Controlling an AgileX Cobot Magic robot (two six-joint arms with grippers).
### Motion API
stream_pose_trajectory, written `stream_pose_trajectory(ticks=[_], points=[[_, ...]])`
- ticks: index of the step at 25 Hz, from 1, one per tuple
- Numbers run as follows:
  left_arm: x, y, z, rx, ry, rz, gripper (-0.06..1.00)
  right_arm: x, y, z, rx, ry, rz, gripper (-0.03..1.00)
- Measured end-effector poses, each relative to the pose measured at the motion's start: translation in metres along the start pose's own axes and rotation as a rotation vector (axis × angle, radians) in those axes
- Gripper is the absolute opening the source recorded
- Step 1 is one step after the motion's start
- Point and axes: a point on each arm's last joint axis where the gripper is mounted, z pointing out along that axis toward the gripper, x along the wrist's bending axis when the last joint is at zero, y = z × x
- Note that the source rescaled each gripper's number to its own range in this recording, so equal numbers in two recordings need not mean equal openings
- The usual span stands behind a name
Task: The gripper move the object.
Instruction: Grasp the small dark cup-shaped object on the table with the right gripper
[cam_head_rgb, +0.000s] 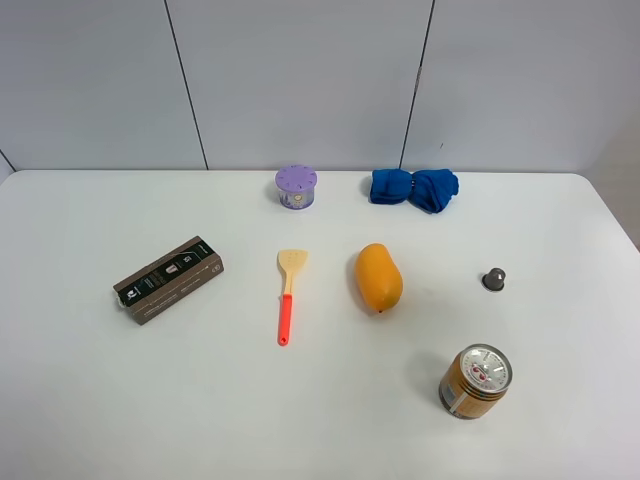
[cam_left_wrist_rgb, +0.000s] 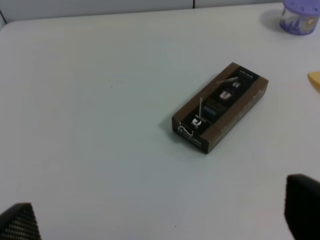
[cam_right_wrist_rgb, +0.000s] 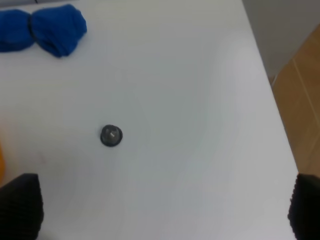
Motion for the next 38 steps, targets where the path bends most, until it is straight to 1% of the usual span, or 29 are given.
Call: stream_pose_trajectory(ticks=[5,9,12,21,25,29,38], points=[[0.000,0.000,0.000,0.000,0.000,0.000,1.00,0.004,0.024,0.054,0.162,-0.004,-0.011,1.00],[0.000,0.000,0.000,0.000,0.000,0.000,1.00,0.007,0.028,0.094,0.284,-0.007,-0.020,1.00],[0.000,0.000,0.000,0.000,0.000,0.000,1.00,0.009,0.028,0.121,0.352,-0.006,-0.027,1.00],[0.000,0.000,0.000,0.000,0.000,0.000,1.00,0.017,0.024,0.196,0.459,0.022,-0.034,1.00],[0.000,0.000,0.000,0.000,0.000,0.000,1.00,0.022,0.015,0.231,0.523,0.045,-0.023,1.00],[0.000,0.000,0.000,0.000,0.000,0.000,1.00,0.025,0.004,0.262,0.570,0.068,-0.059,1.00],[0.000,0.000,0.000,0.000,0.000,0.000,1.00,0.029,-0.010,0.299,0.596,0.081,-0.076,1.00]])
